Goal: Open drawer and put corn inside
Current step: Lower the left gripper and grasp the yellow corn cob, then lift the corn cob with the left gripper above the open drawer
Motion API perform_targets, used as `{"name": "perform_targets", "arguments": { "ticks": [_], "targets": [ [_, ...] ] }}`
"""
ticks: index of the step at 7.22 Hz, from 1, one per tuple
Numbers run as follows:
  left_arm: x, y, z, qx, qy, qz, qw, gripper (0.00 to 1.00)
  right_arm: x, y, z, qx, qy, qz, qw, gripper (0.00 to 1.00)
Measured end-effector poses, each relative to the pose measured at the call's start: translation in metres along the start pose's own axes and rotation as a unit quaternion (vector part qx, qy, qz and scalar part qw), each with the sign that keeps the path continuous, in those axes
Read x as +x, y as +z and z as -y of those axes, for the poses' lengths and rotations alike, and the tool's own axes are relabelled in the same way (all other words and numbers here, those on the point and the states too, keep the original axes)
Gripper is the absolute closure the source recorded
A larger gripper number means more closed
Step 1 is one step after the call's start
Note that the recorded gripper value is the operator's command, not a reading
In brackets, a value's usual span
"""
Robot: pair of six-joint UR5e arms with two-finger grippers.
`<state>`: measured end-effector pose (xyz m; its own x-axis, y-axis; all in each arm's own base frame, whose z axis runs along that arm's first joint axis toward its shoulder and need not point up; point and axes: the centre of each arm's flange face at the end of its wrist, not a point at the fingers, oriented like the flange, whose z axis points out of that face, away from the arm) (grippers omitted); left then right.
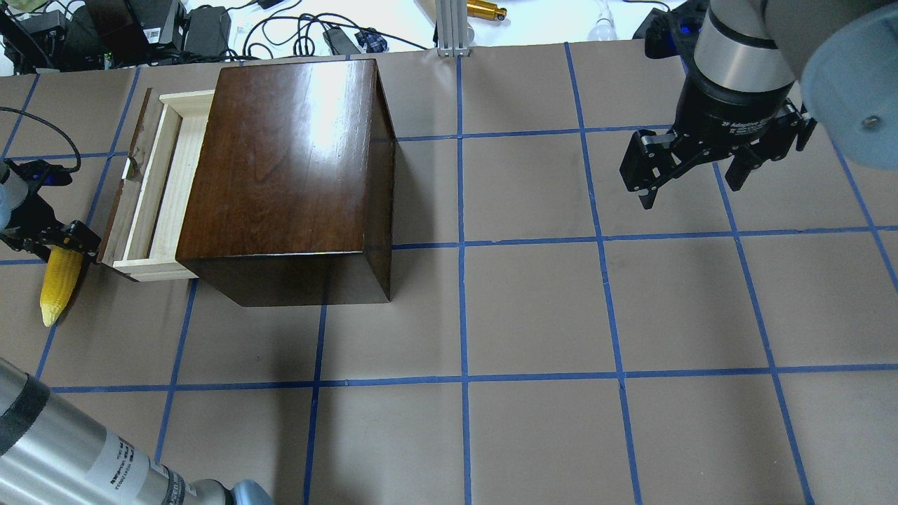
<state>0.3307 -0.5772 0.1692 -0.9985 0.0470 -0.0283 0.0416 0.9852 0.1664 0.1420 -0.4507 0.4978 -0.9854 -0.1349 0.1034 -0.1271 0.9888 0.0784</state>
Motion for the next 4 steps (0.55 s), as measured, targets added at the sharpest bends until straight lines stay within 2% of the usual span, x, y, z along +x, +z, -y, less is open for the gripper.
{"name": "perform_targets", "arguments": {
  "ticks": [1,2,3,4],
  "targets": [
    [0.0001,0.0013,0.0000,-0.001,0.000,0.000,1.0000,0.83,0.0000,0.0000,0.0000,0.000,0.000,0.000,1.0000,0.00],
    [0.0002,0.0018,0.0000,-0.001,0.000,-0.001,1.0000,0.95,0.0000,0.0000,0.0000,0.000,0.001,0.000,1.0000,0.00],
    [0.0003,0.0019,0.0000,-0.002,0.000,-0.001,1.0000,1.00,0.0000,0.0000,0.0000,0.000,0.001,0.000,1.0000,0.00],
    [-0.0001,0.0015,0.0001,-0.001,-0.001,0.000,1.0000,1.00,0.0000,0.0000,0.0000,0.000,0.001,0.000,1.0000,0.00]
  ]
}}
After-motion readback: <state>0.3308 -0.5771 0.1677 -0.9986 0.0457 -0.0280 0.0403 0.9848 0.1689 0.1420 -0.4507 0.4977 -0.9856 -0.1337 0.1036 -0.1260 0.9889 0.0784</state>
